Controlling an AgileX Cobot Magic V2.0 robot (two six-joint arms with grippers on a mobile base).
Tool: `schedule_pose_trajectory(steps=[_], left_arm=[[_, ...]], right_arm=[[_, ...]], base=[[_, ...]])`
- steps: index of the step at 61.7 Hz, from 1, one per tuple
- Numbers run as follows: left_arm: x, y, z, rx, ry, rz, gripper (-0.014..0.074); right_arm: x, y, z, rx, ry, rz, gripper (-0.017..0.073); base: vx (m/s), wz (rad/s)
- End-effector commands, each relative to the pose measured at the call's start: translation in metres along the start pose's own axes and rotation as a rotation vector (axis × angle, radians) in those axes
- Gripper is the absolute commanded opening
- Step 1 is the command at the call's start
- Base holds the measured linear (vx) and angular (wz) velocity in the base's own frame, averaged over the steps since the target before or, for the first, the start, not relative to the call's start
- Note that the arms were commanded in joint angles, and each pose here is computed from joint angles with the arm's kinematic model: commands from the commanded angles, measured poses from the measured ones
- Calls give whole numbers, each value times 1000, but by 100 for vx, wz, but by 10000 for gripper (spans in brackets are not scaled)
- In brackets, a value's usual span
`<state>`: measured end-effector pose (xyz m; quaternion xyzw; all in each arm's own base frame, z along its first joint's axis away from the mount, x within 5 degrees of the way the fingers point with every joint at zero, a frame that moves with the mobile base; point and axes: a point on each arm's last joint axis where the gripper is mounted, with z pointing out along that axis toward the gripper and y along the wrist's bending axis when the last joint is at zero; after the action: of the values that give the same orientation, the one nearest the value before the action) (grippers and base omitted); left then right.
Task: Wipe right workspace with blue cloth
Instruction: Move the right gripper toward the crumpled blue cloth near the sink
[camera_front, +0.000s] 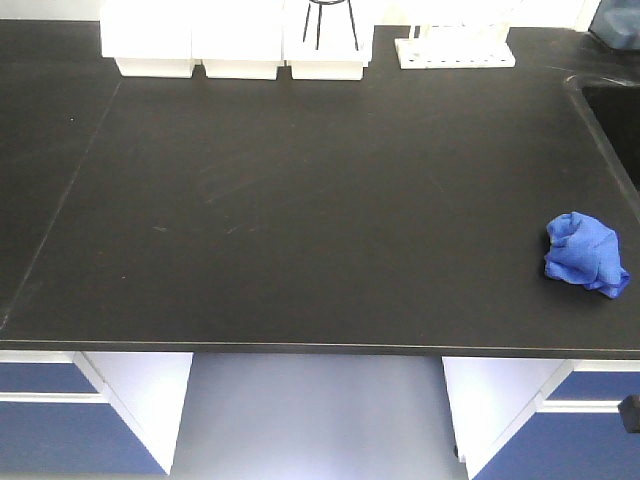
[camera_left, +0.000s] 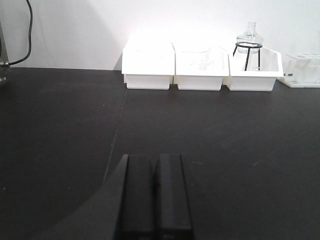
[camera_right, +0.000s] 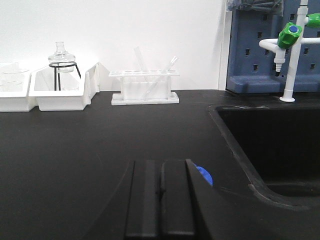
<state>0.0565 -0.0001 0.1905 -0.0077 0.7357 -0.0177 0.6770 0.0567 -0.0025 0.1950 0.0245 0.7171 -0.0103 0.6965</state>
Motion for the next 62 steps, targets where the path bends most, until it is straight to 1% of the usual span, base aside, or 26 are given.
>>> schedule_pose_trajectory(steps=[1,23,29,32,35,38,43,44,46,49,56,59,62], left_arm=[[2,-1,0,19,-67,-7,-6],[2,-1,0,19,-67,-7,-6],[2,-1,0,19,-67,-7,-6],[2,-1,0,19,-67,-7,-6],[2,-1,0,19,-67,-7,-6],[2,-1,0,19,-67,-7,-6],[2,-1,0,19,-67,-7,-6],[2,-1,0,19,-67,-7,-6],[2,-1,0,19,-67,-7,-6],[2,-1,0,19,-67,-7,-6],[2,-1,0,19,-67,-7,-6],[2,-1,0,19,-67,-7,-6],[2,-1,0,19,-67,-7,-6]], right_arm=[[-1,0,0,4,-69,-9,0],[-2,0,0,4,-80,-9,0],[-8,-1,-1,7,-149,-7,0],[-13,-1,-1,8,-198,8,0],[-19,-1,-3,6,-267,41,0],[-25,-1,-4,1,-306,73,0],[-39,-1,-7,-8,-323,112,0],[-42,-1,-8,-9,-319,111,0],[-48,0,-9,-10,-292,104,0],[-61,1,-11,-7,-258,76,0],[-102,1,-13,10,-202,-19,0],[-120,1,-10,18,-178,-41,0],[-132,0,-3,28,-134,-45,0]], base=[[0,0],[0,0],[0,0],[0,0],[0,0],[0,0],[0,0],[0,0],[0,0],[0,0],[0,0],[0,0],[0,0]])
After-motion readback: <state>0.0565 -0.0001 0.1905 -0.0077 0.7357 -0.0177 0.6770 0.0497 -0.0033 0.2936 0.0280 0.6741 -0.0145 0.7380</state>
